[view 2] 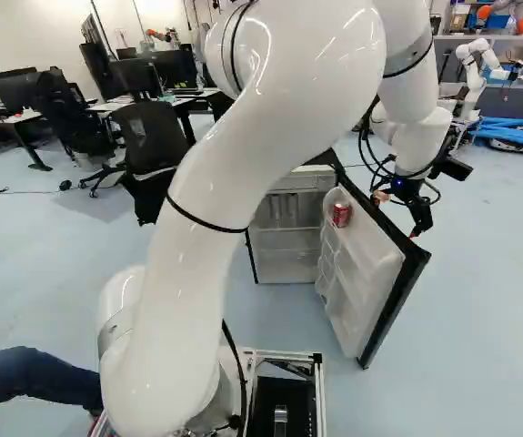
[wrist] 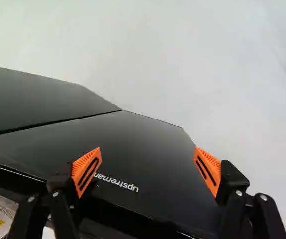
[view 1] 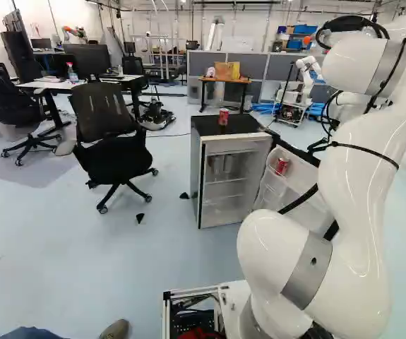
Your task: Grab a drink from the fridge
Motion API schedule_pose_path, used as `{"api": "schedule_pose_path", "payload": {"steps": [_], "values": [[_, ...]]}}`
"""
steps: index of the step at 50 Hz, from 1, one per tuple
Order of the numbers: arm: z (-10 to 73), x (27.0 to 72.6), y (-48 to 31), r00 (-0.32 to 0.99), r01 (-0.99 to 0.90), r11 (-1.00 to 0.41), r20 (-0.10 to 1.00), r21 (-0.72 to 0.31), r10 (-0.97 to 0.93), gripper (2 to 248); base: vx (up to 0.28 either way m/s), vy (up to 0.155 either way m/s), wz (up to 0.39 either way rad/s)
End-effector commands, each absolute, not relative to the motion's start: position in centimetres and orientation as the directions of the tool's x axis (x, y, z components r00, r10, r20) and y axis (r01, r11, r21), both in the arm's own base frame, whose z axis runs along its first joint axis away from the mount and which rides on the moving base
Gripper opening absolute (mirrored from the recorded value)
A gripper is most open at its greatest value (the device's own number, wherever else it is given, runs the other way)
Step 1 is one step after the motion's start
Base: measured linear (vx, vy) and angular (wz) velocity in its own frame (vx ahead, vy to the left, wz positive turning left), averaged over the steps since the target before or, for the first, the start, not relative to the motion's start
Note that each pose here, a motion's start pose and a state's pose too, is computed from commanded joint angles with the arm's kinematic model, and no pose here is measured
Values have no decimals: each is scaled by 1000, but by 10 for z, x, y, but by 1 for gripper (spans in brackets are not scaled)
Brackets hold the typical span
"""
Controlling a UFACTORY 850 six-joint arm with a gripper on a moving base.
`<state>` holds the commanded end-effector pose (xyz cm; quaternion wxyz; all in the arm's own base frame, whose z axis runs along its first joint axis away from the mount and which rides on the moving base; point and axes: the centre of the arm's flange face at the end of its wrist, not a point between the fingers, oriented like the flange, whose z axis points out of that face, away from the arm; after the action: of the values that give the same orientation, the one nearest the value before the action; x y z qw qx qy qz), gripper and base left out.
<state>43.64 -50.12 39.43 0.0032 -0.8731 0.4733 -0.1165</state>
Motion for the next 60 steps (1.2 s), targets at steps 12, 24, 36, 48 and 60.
{"api": "schedule_pose_path", "payload": {"steps": [12,24,36,48,60], "values": [[394,432,-494,531,-825,-553,177,-115,-829,247,0,0,0],[394,427,-484,538,-824,-555,152,-114,-829,247,0,0,0],[394,423,-472,547,-821,-560,126,-112,-828,247,0,0,0],[394,419,-457,559,-816,-567,98,-111,-823,247,0,0,0],[394,415,-442,571,-810,-576,75,-109,-818,247,0,0,0]]}}
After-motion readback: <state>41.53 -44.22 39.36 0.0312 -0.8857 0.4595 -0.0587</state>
